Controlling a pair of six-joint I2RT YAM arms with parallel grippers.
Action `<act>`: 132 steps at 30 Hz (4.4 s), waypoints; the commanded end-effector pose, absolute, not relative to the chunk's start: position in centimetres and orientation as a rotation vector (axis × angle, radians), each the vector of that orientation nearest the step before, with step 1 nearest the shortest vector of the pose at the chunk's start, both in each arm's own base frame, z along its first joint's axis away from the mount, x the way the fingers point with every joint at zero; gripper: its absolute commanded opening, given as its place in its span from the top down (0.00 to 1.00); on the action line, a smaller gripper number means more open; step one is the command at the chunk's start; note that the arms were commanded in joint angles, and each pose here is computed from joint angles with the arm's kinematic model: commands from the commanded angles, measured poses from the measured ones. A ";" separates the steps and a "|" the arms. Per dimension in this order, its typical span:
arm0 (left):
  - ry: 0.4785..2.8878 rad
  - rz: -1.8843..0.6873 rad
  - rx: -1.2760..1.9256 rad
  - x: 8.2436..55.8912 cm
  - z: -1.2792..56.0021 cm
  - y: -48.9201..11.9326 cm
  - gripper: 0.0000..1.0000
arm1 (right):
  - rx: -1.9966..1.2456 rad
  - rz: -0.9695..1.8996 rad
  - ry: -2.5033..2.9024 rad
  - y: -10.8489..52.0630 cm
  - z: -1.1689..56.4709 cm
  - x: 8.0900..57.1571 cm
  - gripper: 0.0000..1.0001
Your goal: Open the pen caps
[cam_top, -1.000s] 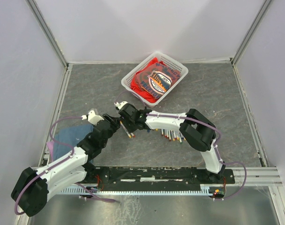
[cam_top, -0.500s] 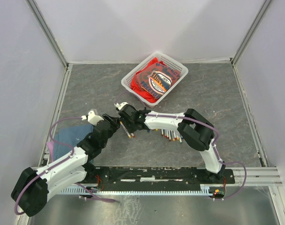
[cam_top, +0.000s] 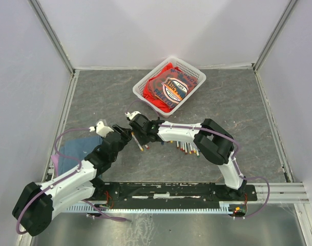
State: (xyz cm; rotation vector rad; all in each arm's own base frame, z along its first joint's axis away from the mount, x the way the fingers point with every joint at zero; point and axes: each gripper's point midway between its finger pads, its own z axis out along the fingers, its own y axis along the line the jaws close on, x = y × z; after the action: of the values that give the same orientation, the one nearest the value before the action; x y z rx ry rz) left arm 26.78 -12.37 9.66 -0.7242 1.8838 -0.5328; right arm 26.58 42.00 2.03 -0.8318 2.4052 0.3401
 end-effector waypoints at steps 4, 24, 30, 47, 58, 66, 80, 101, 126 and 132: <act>1.841 -0.556 -0.778 27.5 10.3 -12.5 0.37 | -0.830 0.280 2.441 40.6 1.0 25.9 0.99; 1.906 -0.714 -0.768 28.8 10.4 -15.7 0.32 | -0.709 0.417 2.310 39.3 6.5 25.7 0.99; 1.929 -0.810 -0.778 29.7 10.4 -17.0 0.32 | -0.701 0.490 2.282 39.4 7.9 25.0 0.99; 1.969 -0.964 -0.787 30.9 9.8 -19.5 0.42 | -0.707 0.602 2.226 39.5 9.8 24.0 0.99; 1.964 -0.999 -0.781 31.0 9.9 -19.8 0.60 | -0.715 0.600 2.229 39.4 9.6 23.8 0.99; 1.971 -1.010 -0.766 30.8 9.8 -19.8 0.82 | -0.707 0.576 2.219 39.0 10.0 24.1 0.99; 1.869 -1.165 -0.640 30.6 12.7 -21.0 0.97 | -0.697 0.657 2.210 39.4 11.1 24.0 0.77; 1.821 -1.333 -0.536 30.4 14.6 -23.0 0.97 | -0.549 1.022 2.189 38.9 12.5 25.3 0.95; 1.807 -1.022 -0.778 38.2 15.6 -20.2 0.97 | -0.600 0.343 2.269 31.9 7.9 26.3 0.99; 1.760 -1.164 -0.676 38.0 15.3 -20.2 0.97 | -0.531 0.637 2.240 32.8 10.1 25.2 0.99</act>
State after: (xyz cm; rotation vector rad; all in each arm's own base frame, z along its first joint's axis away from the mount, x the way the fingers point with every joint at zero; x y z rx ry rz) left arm 37.62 -19.89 14.13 -0.7904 1.8368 -1.0859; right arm 25.26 31.54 6.30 -0.6036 2.3187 0.4257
